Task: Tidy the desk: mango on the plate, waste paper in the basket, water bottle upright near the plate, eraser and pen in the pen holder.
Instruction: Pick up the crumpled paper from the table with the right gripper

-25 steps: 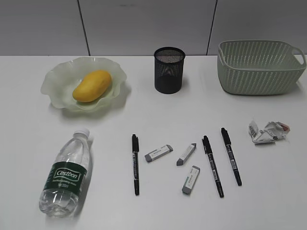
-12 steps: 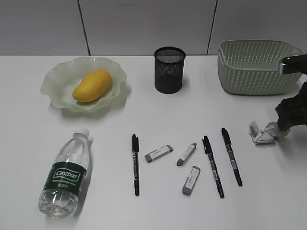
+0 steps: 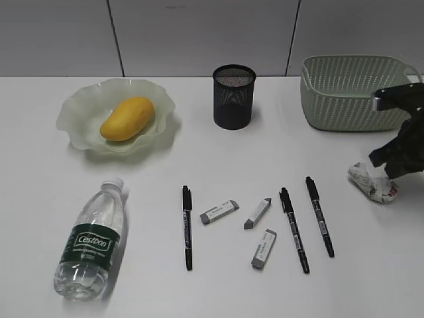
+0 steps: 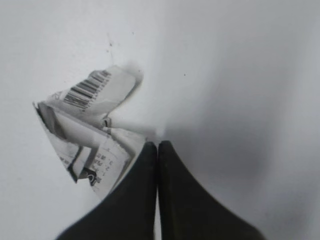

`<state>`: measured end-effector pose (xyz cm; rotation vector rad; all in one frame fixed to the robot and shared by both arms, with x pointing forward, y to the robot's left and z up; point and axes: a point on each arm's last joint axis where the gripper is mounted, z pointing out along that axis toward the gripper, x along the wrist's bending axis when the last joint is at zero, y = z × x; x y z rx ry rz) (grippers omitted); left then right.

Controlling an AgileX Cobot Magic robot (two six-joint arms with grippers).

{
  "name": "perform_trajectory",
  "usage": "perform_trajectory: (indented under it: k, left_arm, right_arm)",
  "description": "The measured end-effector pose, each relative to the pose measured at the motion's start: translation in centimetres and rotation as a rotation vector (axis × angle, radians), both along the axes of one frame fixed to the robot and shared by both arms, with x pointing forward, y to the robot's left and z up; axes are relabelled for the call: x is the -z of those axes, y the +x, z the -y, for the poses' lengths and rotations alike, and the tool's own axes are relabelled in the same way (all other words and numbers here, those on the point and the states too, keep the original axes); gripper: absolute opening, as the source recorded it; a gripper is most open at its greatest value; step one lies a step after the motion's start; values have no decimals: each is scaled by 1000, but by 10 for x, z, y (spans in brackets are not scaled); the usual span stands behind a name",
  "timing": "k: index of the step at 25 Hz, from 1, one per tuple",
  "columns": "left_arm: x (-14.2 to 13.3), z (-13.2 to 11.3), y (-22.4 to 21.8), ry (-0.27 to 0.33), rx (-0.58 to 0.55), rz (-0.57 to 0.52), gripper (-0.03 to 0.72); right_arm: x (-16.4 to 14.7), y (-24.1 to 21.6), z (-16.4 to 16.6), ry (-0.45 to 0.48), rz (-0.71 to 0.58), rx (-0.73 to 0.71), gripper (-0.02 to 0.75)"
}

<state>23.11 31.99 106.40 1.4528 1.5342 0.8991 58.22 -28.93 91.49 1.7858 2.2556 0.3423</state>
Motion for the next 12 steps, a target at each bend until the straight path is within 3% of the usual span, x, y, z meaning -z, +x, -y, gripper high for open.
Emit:
perform_trajectory:
  k: [7, 9, 10, 12]
  left_arm:
    - [0, 0, 0, 0, 0, 0, 445]
    - [0, 0, 0, 0, 0, 0, 445]
    - [0, 0, 0, 0, 0, 0, 445]
    - [0, 0, 0, 0, 0, 0, 445]
  right_arm:
    - [-104, -23, -5, 109, 285, 65, 12]
    - [-110, -26, -6, 116, 290, 65, 20]
    - [-107, -27, -6, 123, 258, 66, 57]
    - [-89, -26, -7, 130, 161, 67, 214]
